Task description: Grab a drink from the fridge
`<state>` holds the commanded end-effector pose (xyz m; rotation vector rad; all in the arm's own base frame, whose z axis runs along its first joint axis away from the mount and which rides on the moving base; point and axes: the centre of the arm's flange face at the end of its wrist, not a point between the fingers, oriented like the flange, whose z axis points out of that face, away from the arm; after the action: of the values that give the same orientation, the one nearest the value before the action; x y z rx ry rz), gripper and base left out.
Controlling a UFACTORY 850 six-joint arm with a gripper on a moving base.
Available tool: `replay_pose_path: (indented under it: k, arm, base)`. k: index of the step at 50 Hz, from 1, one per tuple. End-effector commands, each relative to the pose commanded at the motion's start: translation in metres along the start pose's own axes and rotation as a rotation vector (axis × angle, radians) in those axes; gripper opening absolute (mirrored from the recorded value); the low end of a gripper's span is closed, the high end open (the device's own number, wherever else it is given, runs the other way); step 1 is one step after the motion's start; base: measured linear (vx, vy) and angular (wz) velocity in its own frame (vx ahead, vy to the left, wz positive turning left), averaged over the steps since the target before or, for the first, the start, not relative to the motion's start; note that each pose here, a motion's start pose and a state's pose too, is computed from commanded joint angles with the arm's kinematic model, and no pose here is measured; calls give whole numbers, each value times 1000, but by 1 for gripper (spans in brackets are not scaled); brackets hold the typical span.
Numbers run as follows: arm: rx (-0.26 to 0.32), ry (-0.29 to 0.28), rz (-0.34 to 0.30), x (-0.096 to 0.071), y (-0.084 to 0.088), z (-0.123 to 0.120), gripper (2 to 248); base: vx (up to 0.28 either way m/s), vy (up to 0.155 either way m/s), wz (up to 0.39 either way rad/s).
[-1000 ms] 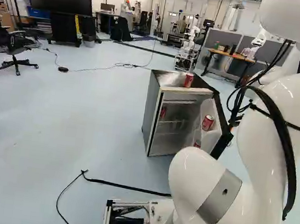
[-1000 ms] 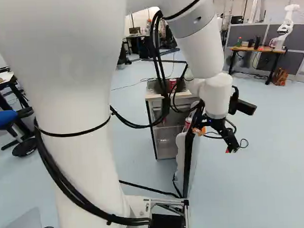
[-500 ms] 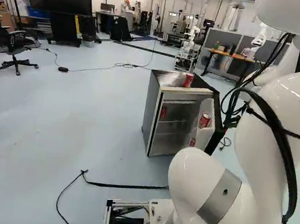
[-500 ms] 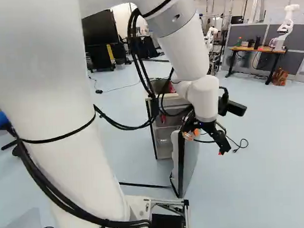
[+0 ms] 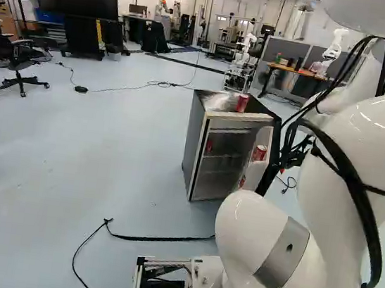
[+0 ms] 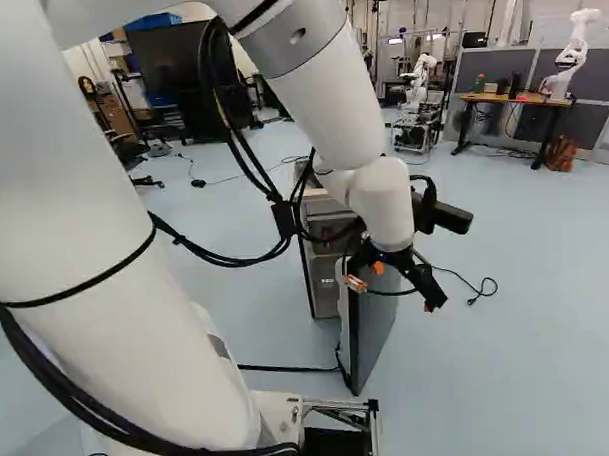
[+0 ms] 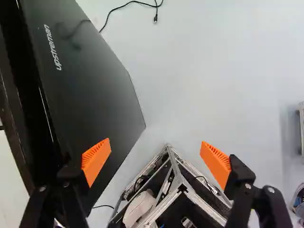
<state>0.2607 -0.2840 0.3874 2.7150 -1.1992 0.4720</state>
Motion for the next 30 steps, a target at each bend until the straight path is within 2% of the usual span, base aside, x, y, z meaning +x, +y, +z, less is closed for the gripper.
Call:
replay_pose_path:
  k: [18,30]
  arm:
    - [13,13,-51,-32,-15,-10,247]
    - [32,16,-111,-43,-34,-13,247]
  base:
    - [0,0,0]
    - [0,0,0]
